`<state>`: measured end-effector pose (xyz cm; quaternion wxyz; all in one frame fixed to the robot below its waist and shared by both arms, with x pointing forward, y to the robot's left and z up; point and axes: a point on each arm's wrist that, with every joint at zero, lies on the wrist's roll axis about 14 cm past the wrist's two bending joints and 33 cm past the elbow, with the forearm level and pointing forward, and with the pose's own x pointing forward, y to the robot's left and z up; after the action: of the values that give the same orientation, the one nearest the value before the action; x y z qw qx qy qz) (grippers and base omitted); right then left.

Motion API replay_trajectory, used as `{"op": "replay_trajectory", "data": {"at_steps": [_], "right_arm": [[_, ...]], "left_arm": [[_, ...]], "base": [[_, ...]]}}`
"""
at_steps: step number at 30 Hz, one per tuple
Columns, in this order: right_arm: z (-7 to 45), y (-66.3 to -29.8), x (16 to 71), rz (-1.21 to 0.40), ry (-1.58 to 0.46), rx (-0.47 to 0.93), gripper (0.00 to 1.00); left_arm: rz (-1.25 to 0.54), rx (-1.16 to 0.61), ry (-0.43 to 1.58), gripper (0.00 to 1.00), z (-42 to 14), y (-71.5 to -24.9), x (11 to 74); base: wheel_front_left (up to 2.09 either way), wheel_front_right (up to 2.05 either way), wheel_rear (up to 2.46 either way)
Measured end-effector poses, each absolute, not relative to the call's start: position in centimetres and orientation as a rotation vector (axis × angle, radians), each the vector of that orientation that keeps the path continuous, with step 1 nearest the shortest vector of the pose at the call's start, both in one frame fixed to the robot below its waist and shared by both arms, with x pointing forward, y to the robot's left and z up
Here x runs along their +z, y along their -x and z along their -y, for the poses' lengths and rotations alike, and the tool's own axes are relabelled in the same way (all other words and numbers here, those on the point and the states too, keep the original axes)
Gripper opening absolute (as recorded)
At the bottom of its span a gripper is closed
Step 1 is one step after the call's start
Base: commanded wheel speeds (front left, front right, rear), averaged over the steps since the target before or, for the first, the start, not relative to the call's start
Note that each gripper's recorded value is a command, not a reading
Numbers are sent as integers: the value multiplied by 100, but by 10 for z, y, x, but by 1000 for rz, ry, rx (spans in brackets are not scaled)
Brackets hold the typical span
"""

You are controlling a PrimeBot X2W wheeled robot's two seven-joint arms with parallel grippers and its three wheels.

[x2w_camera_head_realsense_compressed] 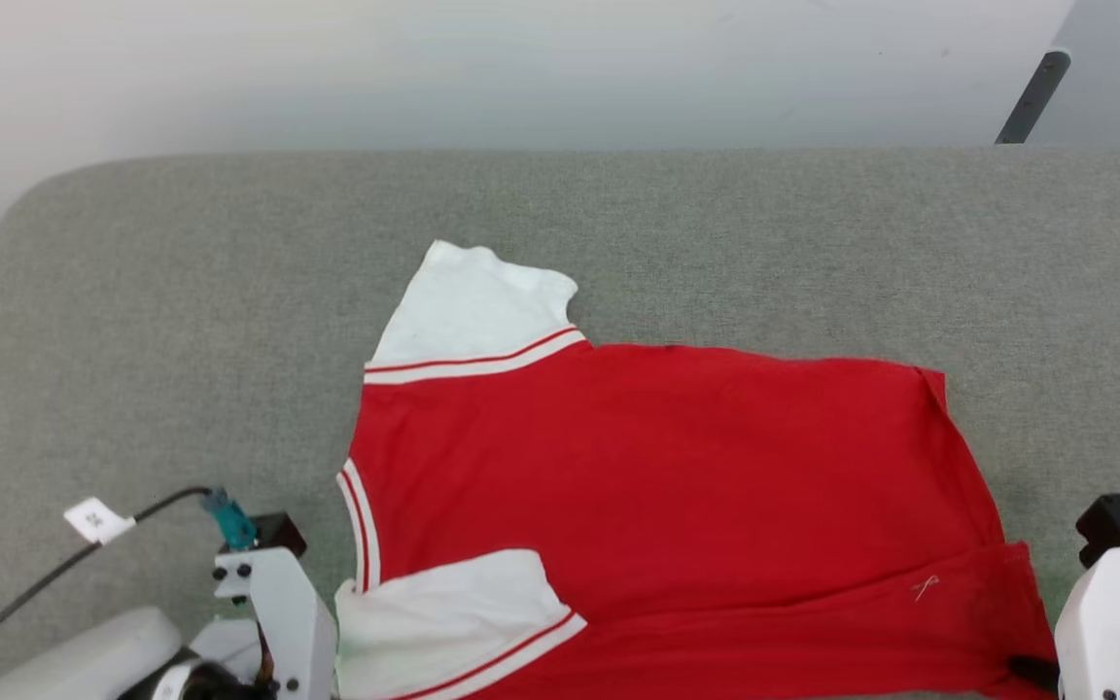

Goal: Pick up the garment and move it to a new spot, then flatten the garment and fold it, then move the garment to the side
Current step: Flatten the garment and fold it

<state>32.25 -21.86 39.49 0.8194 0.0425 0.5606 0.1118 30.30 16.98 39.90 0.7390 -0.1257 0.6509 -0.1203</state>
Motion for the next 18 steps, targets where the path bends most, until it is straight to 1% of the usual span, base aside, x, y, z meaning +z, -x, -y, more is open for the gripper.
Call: {"op": "replay_trajectory", "data": {"at_steps": [5, 6, 7, 8, 9, 10, 11, 12, 13, 18], "right_arm": [[214, -315, 391, -1201, -111, 235, 0], [213, -315, 392, -1199, -112, 235, 0], [212, -315, 392, -1197, -115, 236, 0], [212, -316, 392, -1193, -117, 237, 12], [211, -317, 393, -1182, -118, 236, 35], [211, -317, 393, -1177, -114, 234, 35], [211, -317, 393, -1176, -114, 234, 42], [211, -317, 394, -1172, -115, 234, 71], [211, -318, 395, -1165, -114, 233, 100], [213, -323, 403, -1127, -110, 228, 100]], "left_arm": [[-1437, -267, 282, 0, -167, -298, 394], [-1433, -265, 281, 3, -167, -299, 393], [-1432, -264, 281, 3, -166, -300, 392], [-1429, -262, 283, 34, -166, -301, 392], [-1422, -260, 284, 47, -166, -303, 392], [-1421, -260, 285, 47, -166, -304, 392], [-1419, -258, 286, 50, -167, -305, 392], [-1409, -254, 285, 94, -168, -307, 392], [-1401, -252, 284, 100, -169, -309, 394], [-1356, -248, 271, 100, -174, -321, 405]], "base": [[0, 0, 0], [0, 0, 0], [0, 0, 0], [0, 0, 0], [0, 0, 0], [0, 0, 0], [0, 0, 0], [0, 0, 0], [0, 0, 0], [0, 0, 0]]}}
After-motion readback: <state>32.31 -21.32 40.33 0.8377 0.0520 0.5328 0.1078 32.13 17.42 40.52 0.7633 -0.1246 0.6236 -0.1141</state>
